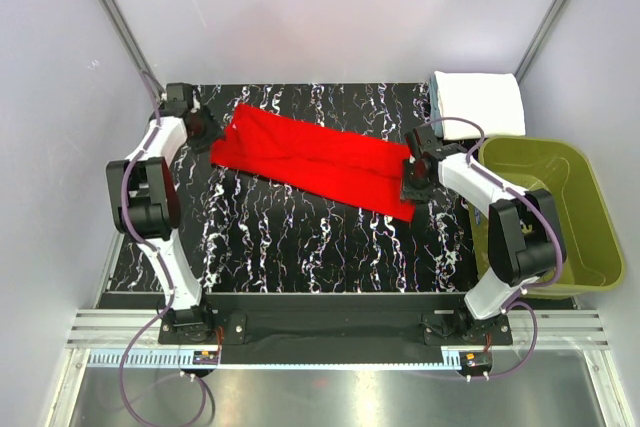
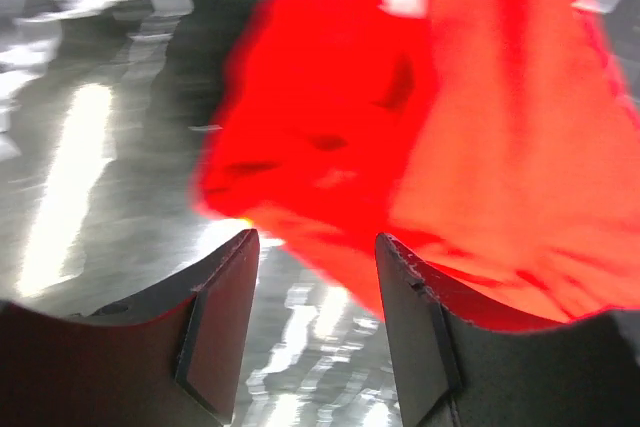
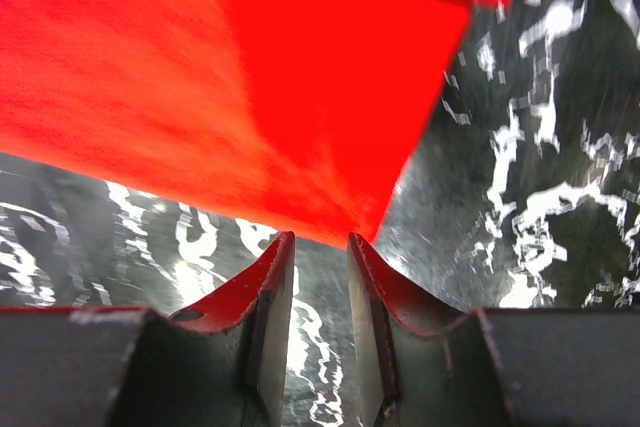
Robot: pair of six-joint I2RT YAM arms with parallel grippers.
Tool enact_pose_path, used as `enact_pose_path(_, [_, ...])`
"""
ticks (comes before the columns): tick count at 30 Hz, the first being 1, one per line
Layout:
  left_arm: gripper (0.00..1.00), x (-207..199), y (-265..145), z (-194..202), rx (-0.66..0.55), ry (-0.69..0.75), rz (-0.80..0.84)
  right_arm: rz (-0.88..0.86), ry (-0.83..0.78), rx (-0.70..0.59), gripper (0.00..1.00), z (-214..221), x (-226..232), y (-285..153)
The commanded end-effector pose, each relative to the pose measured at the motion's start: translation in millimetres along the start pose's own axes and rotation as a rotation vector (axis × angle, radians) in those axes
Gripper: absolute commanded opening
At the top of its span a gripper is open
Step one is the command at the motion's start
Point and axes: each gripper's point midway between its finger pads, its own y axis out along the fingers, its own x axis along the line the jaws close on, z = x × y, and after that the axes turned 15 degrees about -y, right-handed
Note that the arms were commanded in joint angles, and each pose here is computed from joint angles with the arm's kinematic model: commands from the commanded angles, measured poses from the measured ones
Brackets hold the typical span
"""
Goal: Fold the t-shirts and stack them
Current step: Fold the tshirt
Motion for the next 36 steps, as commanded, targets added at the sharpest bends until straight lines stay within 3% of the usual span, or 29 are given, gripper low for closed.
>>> enact_pose_path(1, [0.55,-56,-12,14,0.072,0.003,0.226,-0.026,-0.044,-0.079,0.35,-32,16,-14])
enact_pose_path(15, [0.56,-55,52,28,0.120,-0.005,0.137,-0.064,-0.095,-0.119,0.36,-46,33,-17])
enact_pose_path(18, [0.56,-68,60,23,0.115,-0.009,0.188,-0.067,-0.096,-0.133,0.36,-48,34,-19])
enact_pose_path(36, [0.47,-85,62,32,0.137,-0.003,0.196,-0.091,-0.110,-0.120,0.36,-47,39,-9])
